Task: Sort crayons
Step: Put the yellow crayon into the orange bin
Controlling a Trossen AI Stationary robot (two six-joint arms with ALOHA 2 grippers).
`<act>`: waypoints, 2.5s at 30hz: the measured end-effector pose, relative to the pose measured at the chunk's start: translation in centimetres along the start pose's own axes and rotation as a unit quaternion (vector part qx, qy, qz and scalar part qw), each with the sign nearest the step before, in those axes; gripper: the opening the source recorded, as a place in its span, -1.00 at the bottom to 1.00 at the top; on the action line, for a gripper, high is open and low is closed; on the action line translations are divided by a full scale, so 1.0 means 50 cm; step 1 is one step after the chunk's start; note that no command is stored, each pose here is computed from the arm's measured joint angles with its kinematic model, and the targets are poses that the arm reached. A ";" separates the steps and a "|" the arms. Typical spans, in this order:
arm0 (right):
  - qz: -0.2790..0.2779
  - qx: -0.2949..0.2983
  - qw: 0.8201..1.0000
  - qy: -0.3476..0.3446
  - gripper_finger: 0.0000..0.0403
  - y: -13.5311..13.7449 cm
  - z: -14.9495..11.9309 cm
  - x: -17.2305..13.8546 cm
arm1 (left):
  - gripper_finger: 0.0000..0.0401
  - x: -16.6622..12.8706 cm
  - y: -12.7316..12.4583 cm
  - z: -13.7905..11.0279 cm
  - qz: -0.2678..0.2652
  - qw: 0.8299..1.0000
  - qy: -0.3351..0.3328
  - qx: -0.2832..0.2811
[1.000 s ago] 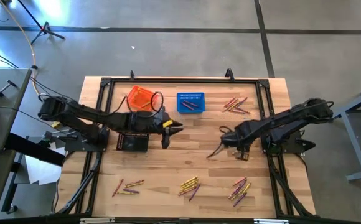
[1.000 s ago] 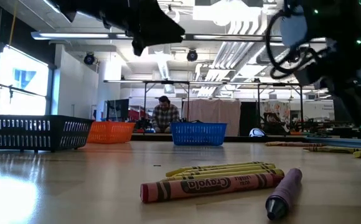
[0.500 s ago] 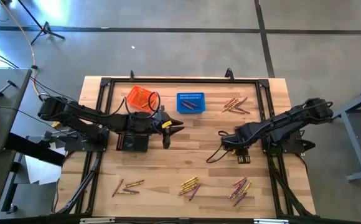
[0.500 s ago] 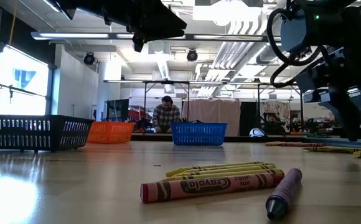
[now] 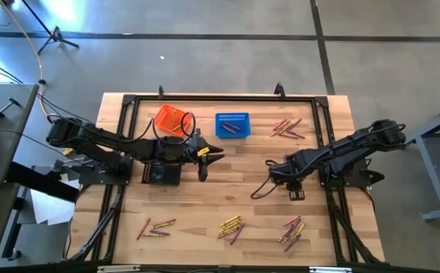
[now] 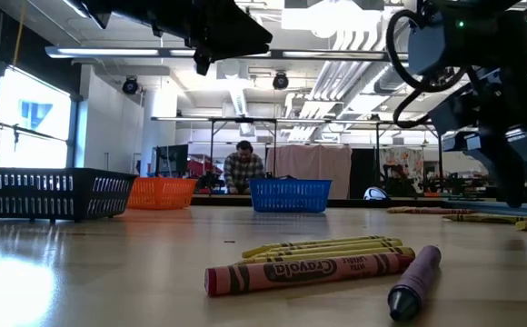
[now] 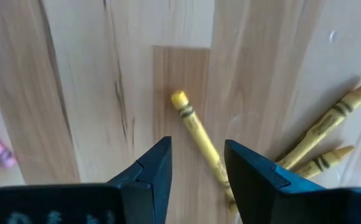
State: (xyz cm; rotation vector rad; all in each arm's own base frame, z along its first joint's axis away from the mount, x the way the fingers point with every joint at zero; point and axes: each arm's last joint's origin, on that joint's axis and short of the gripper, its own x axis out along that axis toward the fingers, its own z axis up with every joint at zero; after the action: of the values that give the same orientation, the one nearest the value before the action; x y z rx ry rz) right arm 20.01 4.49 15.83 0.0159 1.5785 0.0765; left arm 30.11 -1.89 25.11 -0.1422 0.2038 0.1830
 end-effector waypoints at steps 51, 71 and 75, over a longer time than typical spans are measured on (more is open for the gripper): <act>-0.017 -0.026 0.995 -0.097 -0.97 0.014 0.115 0.001 | -0.57 0.000 0.000 0.000 0.000 1.000 0.001 0.001; -0.152 -0.053 0.904 -0.396 -0.97 -0.006 0.171 -0.306 | -0.57 0.001 0.006 -0.010 0.044 0.999 0.019 0.015; -0.155 -0.043 0.861 -0.483 -0.97 -0.019 0.172 -0.352 | -0.57 0.013 0.003 -0.007 0.046 0.999 -0.013 0.026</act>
State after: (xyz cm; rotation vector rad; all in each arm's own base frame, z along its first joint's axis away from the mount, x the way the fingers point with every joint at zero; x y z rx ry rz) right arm 28.81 2.87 33.30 -0.2387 0.5505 -0.1072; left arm 30.63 -1.67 24.60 -0.0795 0.1895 0.2717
